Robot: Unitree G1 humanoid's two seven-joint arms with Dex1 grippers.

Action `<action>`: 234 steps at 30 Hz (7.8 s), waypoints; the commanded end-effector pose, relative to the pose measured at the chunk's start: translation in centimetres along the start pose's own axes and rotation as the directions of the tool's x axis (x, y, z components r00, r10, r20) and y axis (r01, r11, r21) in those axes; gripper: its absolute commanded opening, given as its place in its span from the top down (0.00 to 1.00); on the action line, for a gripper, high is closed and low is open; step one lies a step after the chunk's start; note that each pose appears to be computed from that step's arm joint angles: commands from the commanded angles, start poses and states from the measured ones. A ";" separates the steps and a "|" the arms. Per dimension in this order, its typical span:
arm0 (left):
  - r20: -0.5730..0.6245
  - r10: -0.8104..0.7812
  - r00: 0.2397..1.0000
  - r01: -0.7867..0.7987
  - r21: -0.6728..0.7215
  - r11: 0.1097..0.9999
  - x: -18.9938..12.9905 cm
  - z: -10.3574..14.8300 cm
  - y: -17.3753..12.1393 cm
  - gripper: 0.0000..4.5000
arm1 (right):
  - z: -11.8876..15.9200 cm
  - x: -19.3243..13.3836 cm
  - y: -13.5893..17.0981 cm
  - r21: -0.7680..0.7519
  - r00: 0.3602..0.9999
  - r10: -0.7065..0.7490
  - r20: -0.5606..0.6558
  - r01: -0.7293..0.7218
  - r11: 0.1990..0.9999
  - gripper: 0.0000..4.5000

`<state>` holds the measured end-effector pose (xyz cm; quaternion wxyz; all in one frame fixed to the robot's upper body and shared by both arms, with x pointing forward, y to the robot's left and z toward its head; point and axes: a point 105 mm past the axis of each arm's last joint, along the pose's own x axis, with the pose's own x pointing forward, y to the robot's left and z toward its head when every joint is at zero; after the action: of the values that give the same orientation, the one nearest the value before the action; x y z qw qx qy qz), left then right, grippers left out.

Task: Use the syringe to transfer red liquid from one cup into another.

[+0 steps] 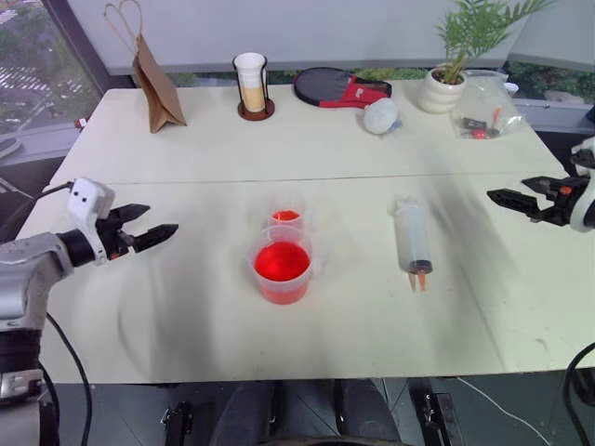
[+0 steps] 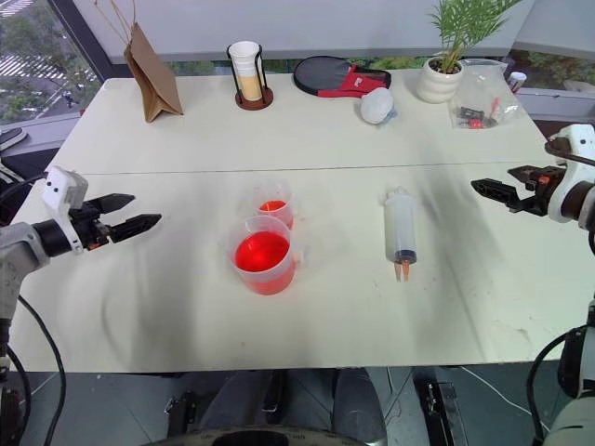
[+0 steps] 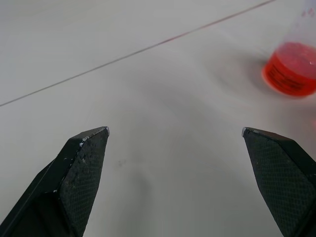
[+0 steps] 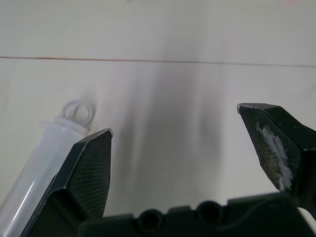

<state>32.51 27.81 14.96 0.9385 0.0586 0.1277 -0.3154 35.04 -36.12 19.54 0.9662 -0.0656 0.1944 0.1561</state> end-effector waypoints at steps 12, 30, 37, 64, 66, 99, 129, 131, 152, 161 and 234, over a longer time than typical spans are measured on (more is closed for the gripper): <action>-0.053 -0.423 0.904 0.405 0.417 0.814 0.9 10.6 -6.5 0.01 | 3.0 1.8 9.3 0.166 0.905 0.257 -0.340 -0.211 0.963 0.00; 0.020 -0.482 0.876 0.417 0.472 0.777 2.9 10.4 -10.2 0.00 | -0.8 7.7 11.6 0.196 0.793 0.159 -0.588 -0.051 0.979 0.06; 0.060 -0.469 0.881 0.393 0.460 0.796 2.9 10.4 -10.1 0.00 | -0.6 8.4 12.5 0.171 0.789 0.159 -0.594 -0.070 0.983 0.68; 0.102 -0.440 0.892 0.367 0.404 0.838 0.8 14.8 -5.8 0.00 | 11.2 -1.0 34.1 -0.356 0.365 0.787 0.497 -0.741 0.569 0.69; 0.101 -0.500 0.860 0.427 0.394 0.814 0.0 15.2 -7.4 0.00 | 10.2 -0.7 34.5 -0.360 0.372 0.789 0.489 -0.738 0.571 0.69; 0.113 -0.693 0.712 0.579 0.463 0.671 2.1 17.3 -13.7 0.84 | 4.8 1.6 36.6 -0.326 0.429 0.785 0.447 -0.739 0.590 0.69; 0.257 -0.687 0.680 0.536 0.466 0.704 0.5 21.9 -12.8 0.99 | 3.3 2.6 36.6 -0.305 0.468 0.761 0.449 -0.721 0.622 0.69; 0.242 -0.684 0.688 0.549 0.444 0.708 0.5 21.3 -12.4 0.93 | 3.9 2.7 36.3 -0.287 0.471 0.750 0.465 -0.721 0.631 0.69; 0.175 -0.420 0.890 0.400 0.139 0.906 -1.2 11.6 -6.6 0.60 | 13.7 -1.7 31.8 -0.179 0.378 0.626 0.682 -0.744 0.644 0.69; 0.202 -0.403 0.893 0.372 0.176 0.911 -0.2 12.2 -6.3 0.60 | 16.5 3.9 30.1 -0.287 0.388 0.642 0.661 -0.660 0.694 0.69; 0.350 -0.609 0.711 0.411 0.497 0.765 8.3 23.7 -9.0 0.89 | 13.0 7.8 33.8 -0.398 0.377 0.741 0.555 -0.662 0.635 0.69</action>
<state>38.61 11.44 33.20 0.7838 0.1064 -0.1406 -0.5954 37.00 -0.74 24.04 0.8246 0.0504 -0.1275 0.5489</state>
